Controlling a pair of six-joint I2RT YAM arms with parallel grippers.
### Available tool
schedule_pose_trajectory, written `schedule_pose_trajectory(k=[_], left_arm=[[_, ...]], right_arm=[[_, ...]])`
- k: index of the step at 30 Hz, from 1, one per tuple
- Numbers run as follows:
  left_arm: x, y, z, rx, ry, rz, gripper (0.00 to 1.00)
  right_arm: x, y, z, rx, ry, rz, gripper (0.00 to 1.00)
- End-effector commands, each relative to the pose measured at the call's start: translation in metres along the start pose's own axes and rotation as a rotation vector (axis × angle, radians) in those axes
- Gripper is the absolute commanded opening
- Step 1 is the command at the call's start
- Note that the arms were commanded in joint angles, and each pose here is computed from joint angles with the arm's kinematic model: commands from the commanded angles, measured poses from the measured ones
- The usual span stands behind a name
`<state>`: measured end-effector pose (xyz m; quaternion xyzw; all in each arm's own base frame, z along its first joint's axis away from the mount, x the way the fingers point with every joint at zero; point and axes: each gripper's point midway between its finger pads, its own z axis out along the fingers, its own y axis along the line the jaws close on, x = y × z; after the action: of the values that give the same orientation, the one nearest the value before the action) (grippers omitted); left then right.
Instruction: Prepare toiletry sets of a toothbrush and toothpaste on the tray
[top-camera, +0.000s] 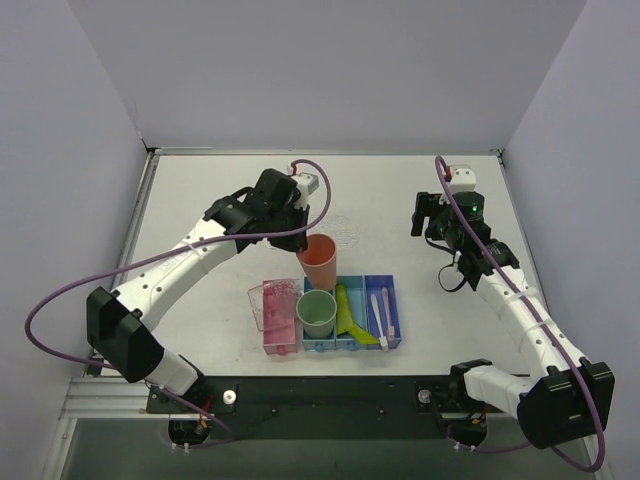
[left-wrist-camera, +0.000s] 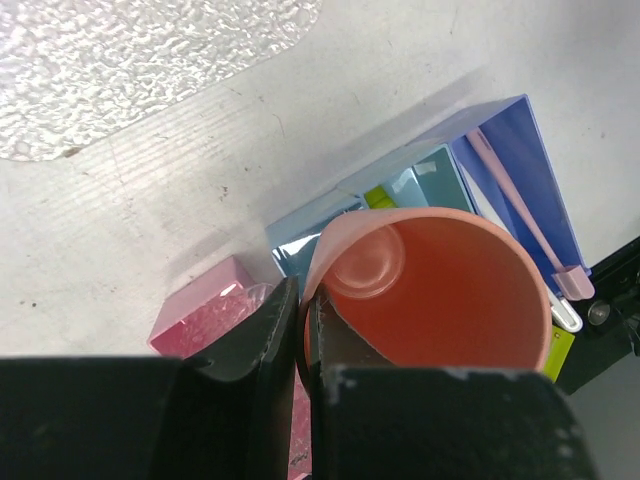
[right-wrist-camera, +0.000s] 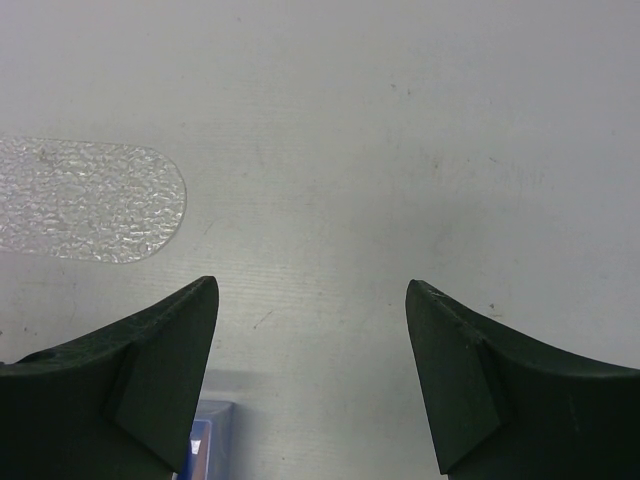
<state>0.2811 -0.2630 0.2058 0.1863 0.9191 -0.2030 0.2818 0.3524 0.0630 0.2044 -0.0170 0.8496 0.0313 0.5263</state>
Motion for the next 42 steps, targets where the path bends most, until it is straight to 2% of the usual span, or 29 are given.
schedule_pose_trajectory(k=[1, 6, 10, 14, 17, 21, 28, 33, 42], left_arm=[[-0.038, 0.001, -0.039, -0.040, -0.158, 0.007, 0.00], [-0.061, 0.008, -0.055, -0.037, -0.272, -0.026, 0.00], [-0.073, 0.038, -0.066, -0.078, -0.345, -0.117, 0.00], [-0.088, 0.092, -0.078, -0.257, -0.459, -0.253, 0.00], [-0.091, 0.125, -0.090, -0.413, -0.521, -0.295, 0.00], [-0.089, 0.146, -0.088, -0.514, -0.523, -0.318, 0.00], [-0.068, 0.185, -0.059, -0.613, -0.435, -0.380, 0.00], [-0.076, 0.198, -0.044, -0.598, -0.438, -0.408, 0.00], [-0.079, 0.215, 0.000, -0.565, -0.365, -0.424, 0.00]], right_arm=[[-0.020, 0.002, -0.001, 0.007, -0.046, 0.025, 0.70], [-0.022, -0.003, -0.002, 0.036, -0.057, 0.037, 0.71], [-0.024, -0.006, -0.003, 0.050, -0.063, 0.035, 0.71], [-0.032, -0.011, -0.008, 0.080, -0.093, 0.050, 0.70], [-0.042, -0.014, -0.014, 0.095, -0.125, 0.058, 0.71], [-0.056, -0.017, -0.022, 0.109, -0.165, 0.061, 0.71], [-0.062, -0.013, -0.021, 0.094, -0.178, 0.095, 0.71], [-0.065, -0.011, -0.016, 0.091, -0.180, 0.106, 0.71], [-0.070, -0.008, -0.004, 0.089, -0.168, 0.094, 0.71]])
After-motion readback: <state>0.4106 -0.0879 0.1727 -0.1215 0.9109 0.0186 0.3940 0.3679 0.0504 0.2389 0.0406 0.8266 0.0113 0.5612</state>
